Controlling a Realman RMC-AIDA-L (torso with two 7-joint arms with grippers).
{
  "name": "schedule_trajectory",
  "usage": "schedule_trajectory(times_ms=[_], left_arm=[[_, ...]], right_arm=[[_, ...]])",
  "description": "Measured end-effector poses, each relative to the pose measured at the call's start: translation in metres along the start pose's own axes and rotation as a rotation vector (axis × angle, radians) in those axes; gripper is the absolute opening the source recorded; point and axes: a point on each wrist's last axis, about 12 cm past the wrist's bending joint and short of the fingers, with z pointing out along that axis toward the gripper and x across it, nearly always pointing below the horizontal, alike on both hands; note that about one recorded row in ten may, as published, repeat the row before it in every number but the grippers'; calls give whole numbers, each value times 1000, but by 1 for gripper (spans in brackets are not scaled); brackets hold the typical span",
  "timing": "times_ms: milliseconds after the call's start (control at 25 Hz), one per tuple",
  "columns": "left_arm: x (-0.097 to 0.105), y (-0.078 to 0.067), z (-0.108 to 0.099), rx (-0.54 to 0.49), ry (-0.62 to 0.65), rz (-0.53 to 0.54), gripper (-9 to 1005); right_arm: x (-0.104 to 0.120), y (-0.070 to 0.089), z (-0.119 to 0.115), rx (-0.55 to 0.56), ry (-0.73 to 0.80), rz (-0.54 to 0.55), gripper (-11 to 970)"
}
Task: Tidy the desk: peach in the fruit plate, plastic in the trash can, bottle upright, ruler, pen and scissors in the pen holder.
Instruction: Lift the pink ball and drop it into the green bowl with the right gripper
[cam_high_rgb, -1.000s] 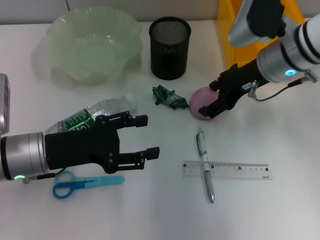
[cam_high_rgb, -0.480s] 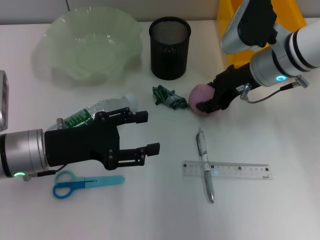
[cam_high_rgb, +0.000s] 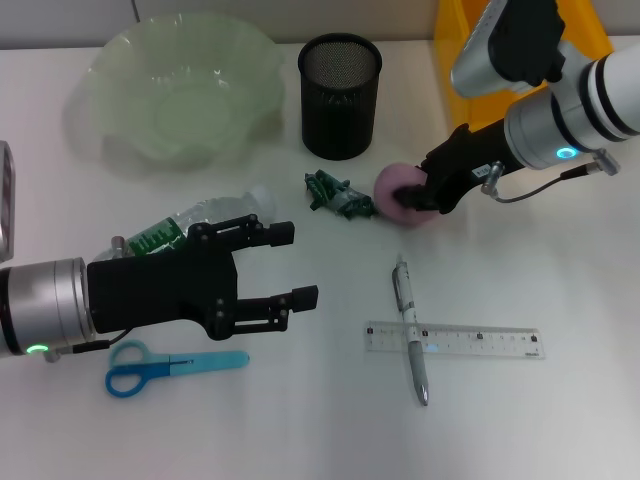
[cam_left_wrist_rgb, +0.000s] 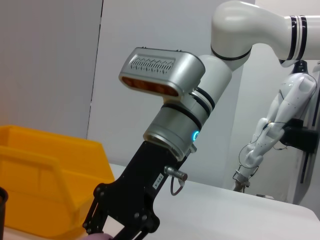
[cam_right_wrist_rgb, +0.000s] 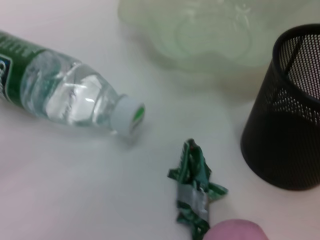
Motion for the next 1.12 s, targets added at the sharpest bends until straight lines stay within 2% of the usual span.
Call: schedule_trajectory(times_ms=[120, 240, 400, 520, 640, 720, 760, 800, 880, 920, 960, 1120], left_arm=[[0, 0, 0, -1, 0, -1, 798], [1, -1, -1, -2, 1, 0, 798], [1, -1, -1, -3, 1, 1, 798], [1, -1, -1, -4, -1, 1, 798], [2, -1, -1, -5, -4, -1, 798], [2, -1, -1, -5, -4, -1, 798], [1, -1, -1, -8, -5, -1, 798], [1, -1, -1, -8, -5, -1, 798], [1, 0, -1, -14, -8, -1, 798], [1, 0, -1, -17, -10, -1, 798], [1, 0, -1, -20, -13, 0, 798], [-1, 1, -1, -32, -28, 1, 798]], right_arm=[[-1, 3, -6, -29, -35, 12, 329], [-5, 6, -23, -61, -126, 37, 276], [-9, 9, -52, -76, -367, 39, 215], [-14, 11, -58, -64, -571, 16, 190], [-28, 6, -48, -40, -722, 27, 165], [-41, 2, -38, -34, -767, 42, 148], [-60, -2, -29, -21, -784, 41, 139], [-60, -2, -29, -21, -784, 41, 135], [-82, -5, -20, 2, -781, 31, 127], [-104, -6, -12, 33, -765, 21, 123], [-104, -6, -12, 33, -765, 21, 119], [-145, -7, 3, 100, -710, 24, 103]])
